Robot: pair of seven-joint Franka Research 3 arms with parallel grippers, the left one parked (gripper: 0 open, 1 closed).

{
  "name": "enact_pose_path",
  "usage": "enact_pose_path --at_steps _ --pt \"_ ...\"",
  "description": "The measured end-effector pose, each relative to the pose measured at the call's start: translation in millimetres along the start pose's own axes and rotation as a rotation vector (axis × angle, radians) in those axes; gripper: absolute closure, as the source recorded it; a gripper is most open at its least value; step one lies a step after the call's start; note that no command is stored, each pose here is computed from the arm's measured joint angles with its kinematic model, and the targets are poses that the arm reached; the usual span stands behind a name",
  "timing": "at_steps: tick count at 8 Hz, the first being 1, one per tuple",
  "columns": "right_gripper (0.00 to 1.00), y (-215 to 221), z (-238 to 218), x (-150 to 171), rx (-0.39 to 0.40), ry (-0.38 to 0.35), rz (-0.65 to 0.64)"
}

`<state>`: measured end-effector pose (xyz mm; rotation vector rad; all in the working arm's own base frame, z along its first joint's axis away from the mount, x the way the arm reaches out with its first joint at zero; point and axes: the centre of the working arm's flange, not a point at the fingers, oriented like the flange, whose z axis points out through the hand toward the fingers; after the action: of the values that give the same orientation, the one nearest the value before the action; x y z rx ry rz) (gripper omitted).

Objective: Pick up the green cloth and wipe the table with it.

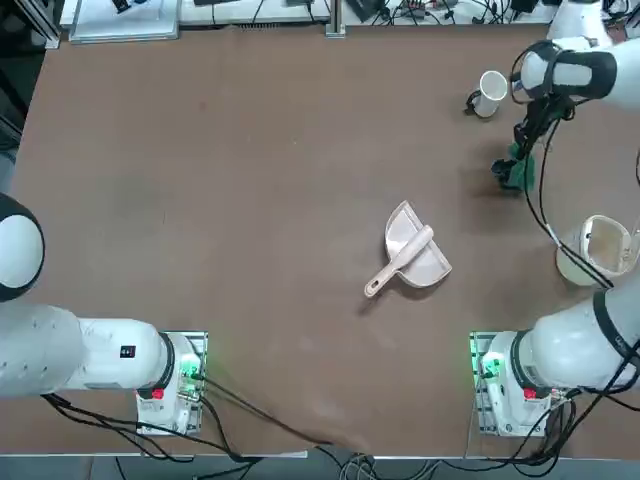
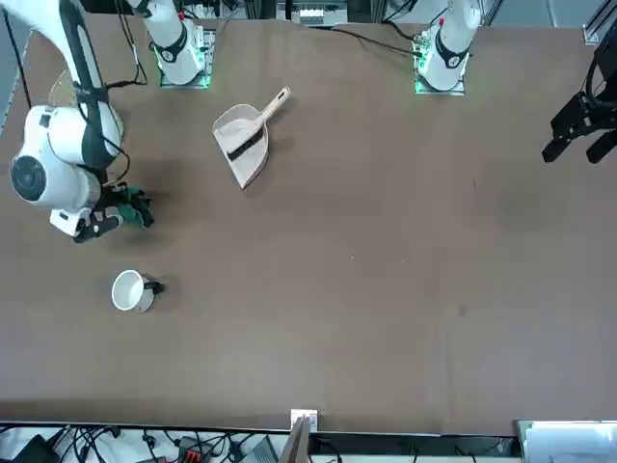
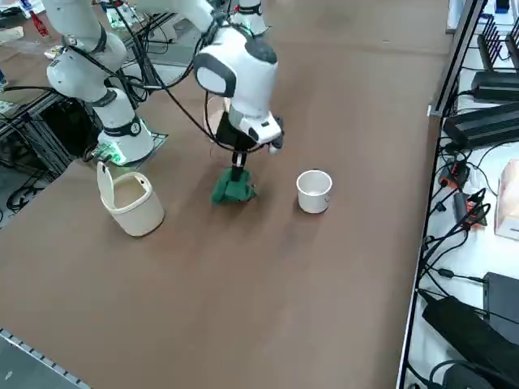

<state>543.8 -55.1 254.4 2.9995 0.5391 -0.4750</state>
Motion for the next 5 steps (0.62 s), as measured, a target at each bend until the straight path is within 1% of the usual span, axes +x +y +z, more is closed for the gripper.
enact_pose_path --at_steps 1,2,4,5 --pt "0.94 -23 19 16 0.003 -0.005 0.033" --pt "0.94 -56 32 35 0.015 0.007 0.079" --pt "0.94 -130 47 68 0.086 0.072 0.169" --pt "0.94 -150 42 75 0.105 0.096 0.226"
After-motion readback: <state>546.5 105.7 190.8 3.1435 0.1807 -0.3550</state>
